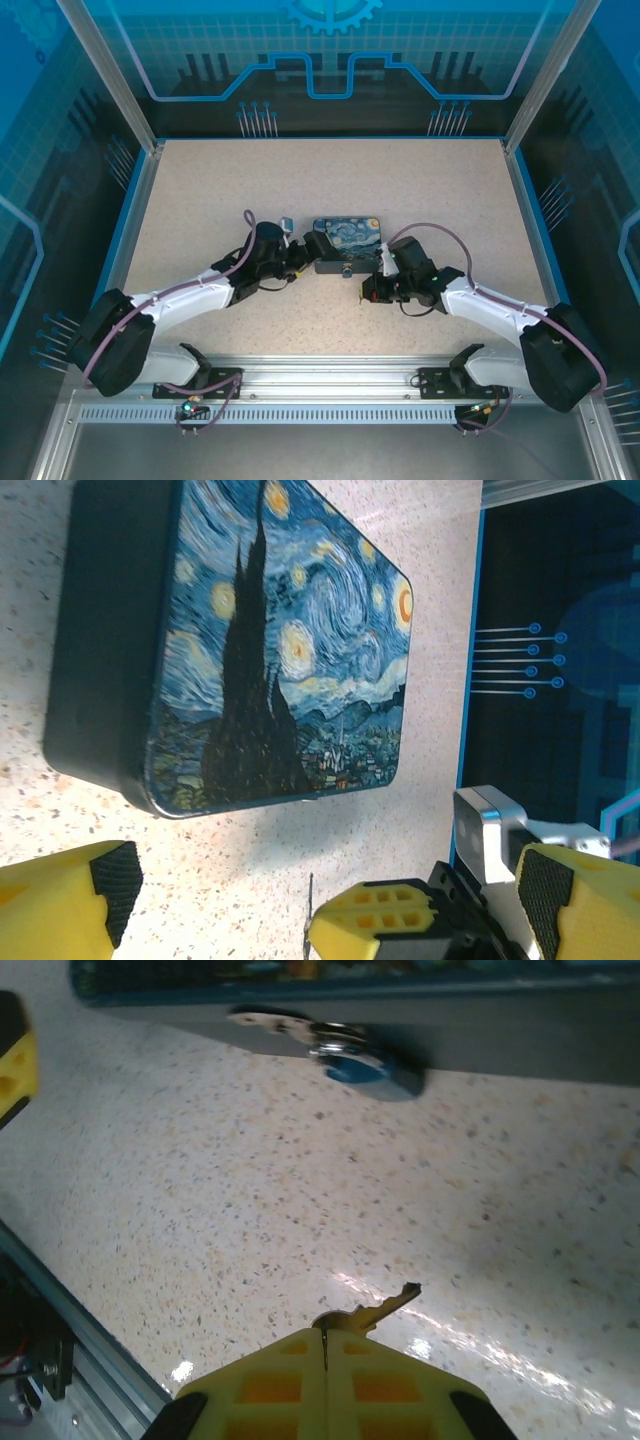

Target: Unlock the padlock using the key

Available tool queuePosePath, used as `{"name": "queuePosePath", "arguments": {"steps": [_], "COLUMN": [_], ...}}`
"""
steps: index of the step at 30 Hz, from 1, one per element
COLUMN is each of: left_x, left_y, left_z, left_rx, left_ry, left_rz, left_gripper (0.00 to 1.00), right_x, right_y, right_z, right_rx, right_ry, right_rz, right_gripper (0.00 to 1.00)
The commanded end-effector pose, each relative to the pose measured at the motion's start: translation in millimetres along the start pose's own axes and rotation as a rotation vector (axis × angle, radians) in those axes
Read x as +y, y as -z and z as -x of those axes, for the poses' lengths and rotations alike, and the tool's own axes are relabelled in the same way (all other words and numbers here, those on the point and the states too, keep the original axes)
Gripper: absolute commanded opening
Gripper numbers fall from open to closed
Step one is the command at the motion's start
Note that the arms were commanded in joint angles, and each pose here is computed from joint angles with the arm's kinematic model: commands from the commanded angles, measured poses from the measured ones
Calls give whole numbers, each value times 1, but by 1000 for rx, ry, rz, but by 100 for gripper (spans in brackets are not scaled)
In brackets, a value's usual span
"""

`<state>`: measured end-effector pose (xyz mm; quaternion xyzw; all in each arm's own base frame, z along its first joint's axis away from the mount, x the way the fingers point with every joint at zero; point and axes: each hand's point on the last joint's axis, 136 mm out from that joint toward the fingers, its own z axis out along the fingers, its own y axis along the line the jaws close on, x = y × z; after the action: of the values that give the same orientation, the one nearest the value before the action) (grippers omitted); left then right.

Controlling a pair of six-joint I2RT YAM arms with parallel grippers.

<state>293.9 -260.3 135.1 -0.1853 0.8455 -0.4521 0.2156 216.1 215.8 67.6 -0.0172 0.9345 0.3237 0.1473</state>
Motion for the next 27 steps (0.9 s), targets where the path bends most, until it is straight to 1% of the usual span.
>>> {"name": "queuePosePath", "arguments": {"steps": [1,5,7,10,13,23,27], "left_x": [0,1,-3,-9,-17,-40,-40], "left_y": [-5,-6,-7,-9,-13,-40,-50], "left_z": [-4,-9,-12,-18,-25,-41,-42], "left_rx": [-2,11,24,40,58,104,99], "left_ry": [2,2,-4,-15,-30,-44,-29], "left_rz": [-28,-52,-84,-115,-150,-246,-262], "left_gripper": [92,83,76,66,58,44,41], "right_x": [-10,-16,-17,-11,-5,17,22], "right_y": [9,26,35,45,49,37,33], "right_z": [9,24,35,51,64,87,89], "right_rx": [-64,-165,-216,-279,-316,-320,-313], "right_ry": [-218,-356,-404,-443,-472,-510,-516], "right_rz": [-95,-173,-206,-217,-217,-162,-149], "right_gripper": [0,0,0,0,0,0,0]}}
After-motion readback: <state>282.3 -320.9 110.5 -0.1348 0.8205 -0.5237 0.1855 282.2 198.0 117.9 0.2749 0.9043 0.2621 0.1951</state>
